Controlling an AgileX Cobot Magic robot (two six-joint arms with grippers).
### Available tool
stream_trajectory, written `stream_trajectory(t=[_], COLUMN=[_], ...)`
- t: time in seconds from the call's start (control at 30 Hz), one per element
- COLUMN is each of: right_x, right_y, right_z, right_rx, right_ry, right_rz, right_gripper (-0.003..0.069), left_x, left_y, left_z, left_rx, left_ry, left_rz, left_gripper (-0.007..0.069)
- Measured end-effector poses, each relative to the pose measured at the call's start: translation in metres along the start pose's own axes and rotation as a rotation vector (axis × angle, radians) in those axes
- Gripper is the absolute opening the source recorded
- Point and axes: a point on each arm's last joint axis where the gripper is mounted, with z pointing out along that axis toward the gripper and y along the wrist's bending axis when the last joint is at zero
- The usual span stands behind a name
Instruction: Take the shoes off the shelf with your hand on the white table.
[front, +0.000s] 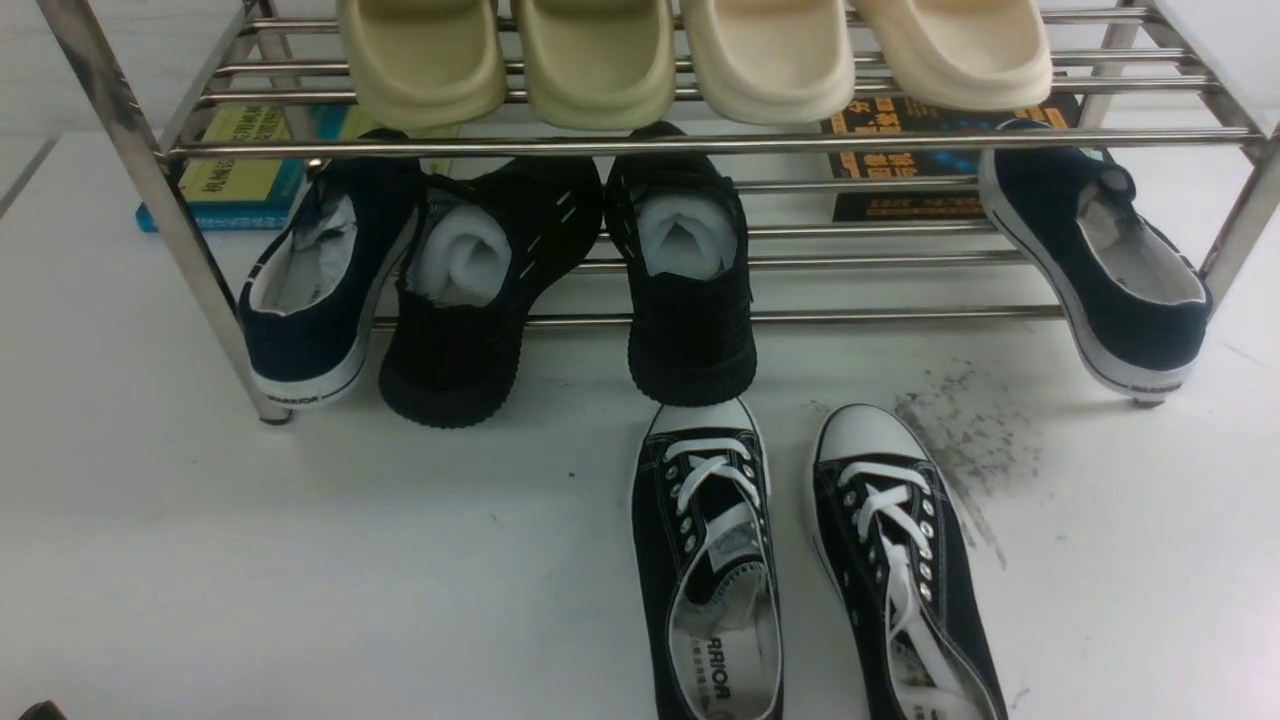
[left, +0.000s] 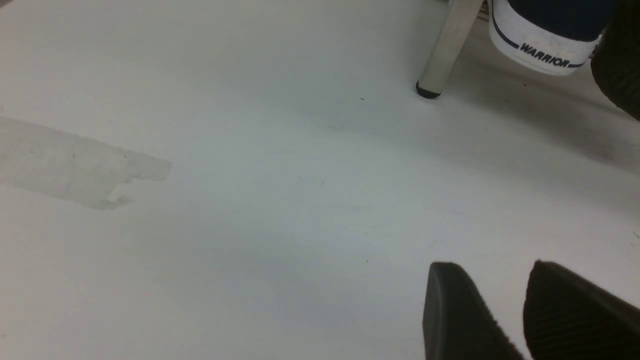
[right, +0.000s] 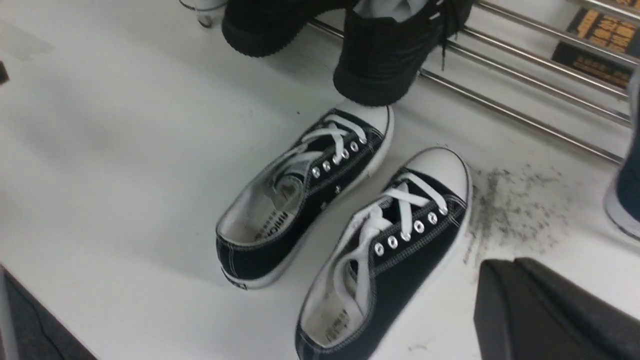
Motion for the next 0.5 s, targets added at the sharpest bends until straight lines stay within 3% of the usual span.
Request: stream_trajectory(t=[0.2, 0.5], right_x=[0.054, 0.056], right_y=[0.013, 0.021], right_z=[0.050, 0.056], right_rx=[-0.183, -0.265], right_ry=[-0.205, -0.292], right_rz=[0.010, -0.013], right_gripper=[-0.0013, -0.0007], left_x=[0.000, 0.000], left_y=[0.000, 0.000], left_z=[0.000, 0.000], left_rx=[0.000, 0.000], left_ry=[0.000, 0.000], left_rz=[0.000, 0.000], left_gripper=[0.0243, 0.0243])
